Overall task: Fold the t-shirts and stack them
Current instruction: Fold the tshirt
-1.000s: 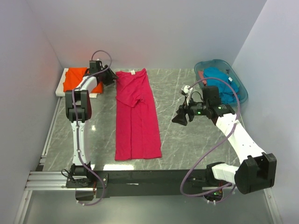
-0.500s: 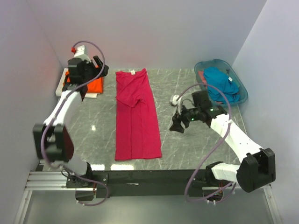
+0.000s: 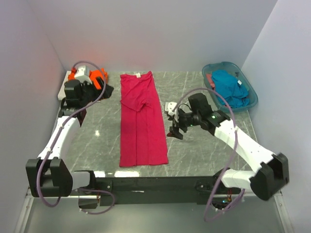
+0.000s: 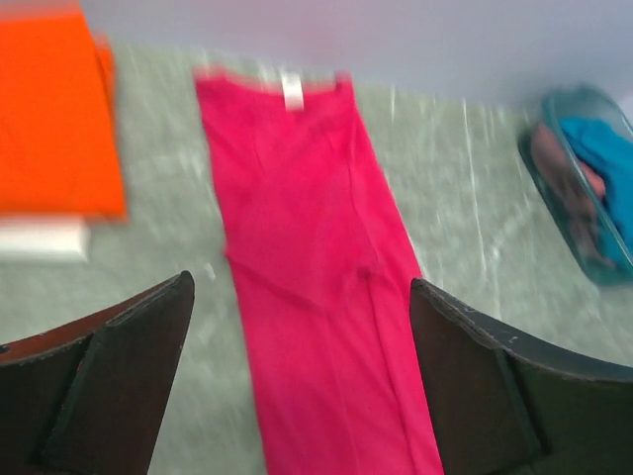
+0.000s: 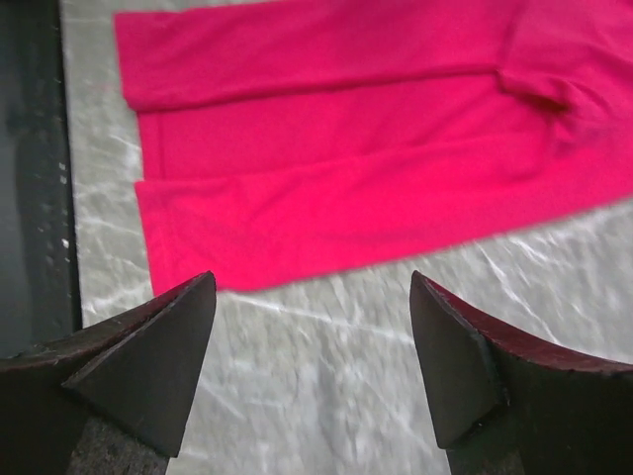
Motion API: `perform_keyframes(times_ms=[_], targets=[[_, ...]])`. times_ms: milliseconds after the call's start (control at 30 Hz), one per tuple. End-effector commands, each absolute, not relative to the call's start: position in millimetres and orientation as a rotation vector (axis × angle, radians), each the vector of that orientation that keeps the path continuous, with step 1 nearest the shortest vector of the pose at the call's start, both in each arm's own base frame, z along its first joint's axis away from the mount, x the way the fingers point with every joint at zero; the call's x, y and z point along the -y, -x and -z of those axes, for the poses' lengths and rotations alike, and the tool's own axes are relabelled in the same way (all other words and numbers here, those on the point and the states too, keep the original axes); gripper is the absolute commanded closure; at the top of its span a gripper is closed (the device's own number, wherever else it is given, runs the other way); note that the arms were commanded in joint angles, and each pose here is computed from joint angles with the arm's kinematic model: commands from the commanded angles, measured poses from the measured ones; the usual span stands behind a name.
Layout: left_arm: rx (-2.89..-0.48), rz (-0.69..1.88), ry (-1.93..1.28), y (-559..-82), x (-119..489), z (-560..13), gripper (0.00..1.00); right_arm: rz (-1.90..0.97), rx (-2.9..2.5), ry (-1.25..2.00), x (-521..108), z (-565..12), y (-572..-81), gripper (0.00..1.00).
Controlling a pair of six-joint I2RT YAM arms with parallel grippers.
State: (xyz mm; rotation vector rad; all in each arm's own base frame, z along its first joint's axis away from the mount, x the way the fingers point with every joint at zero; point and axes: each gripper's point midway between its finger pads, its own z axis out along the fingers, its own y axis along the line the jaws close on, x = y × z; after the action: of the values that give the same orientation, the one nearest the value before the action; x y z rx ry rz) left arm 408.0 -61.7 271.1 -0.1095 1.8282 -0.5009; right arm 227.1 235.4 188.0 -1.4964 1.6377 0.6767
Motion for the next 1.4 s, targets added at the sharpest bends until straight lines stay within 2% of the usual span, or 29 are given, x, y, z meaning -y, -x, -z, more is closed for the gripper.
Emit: perform_keyframes(times_ms=[0, 200, 233, 300, 433, 633, 800, 1367], targets=[[-1.952, 0.714, 0.155, -385, 83, -222, 0.08, -0.864, -1.650, 1.570, -248, -182, -210, 0.15], [-2.056, 0.906, 0.245, -431, 89, -177, 0.38, -0.835, -1.668, 1.535, -244, -171, -213, 0.15], [-2.109, 0.913, 0.275, -440, 90, -154, 0.39, -0.831, -1.671, 1.526, -243, -170, -214, 0.15], [-2.110, 0.891, 0.297, -459, 86, -147, 0.41, -0.823, -1.674, 1.515, -240, -169, -215, 0.15], [-2.223, 0.830, 0.375, -483, 77, -96, 0.45, -0.823, -1.691, 1.487, -236, -169, -219, 0.15], [-2.305, 0.815, 0.363, -505, 82, -67, 0.52, -0.832, -1.706, 1.488, -235, -165, -219, 0.15], [-2.345, 0.824, 0.334, -522, 86, -58, 0.58, -0.831, -1.712, 1.490, -234, -164, -220, 0.15], [-2.383, 0.893, 0.259, -515, 102, -42, 0.61, -0.835, -1.749, 1.491, -233, -156, -222, 0.15]])
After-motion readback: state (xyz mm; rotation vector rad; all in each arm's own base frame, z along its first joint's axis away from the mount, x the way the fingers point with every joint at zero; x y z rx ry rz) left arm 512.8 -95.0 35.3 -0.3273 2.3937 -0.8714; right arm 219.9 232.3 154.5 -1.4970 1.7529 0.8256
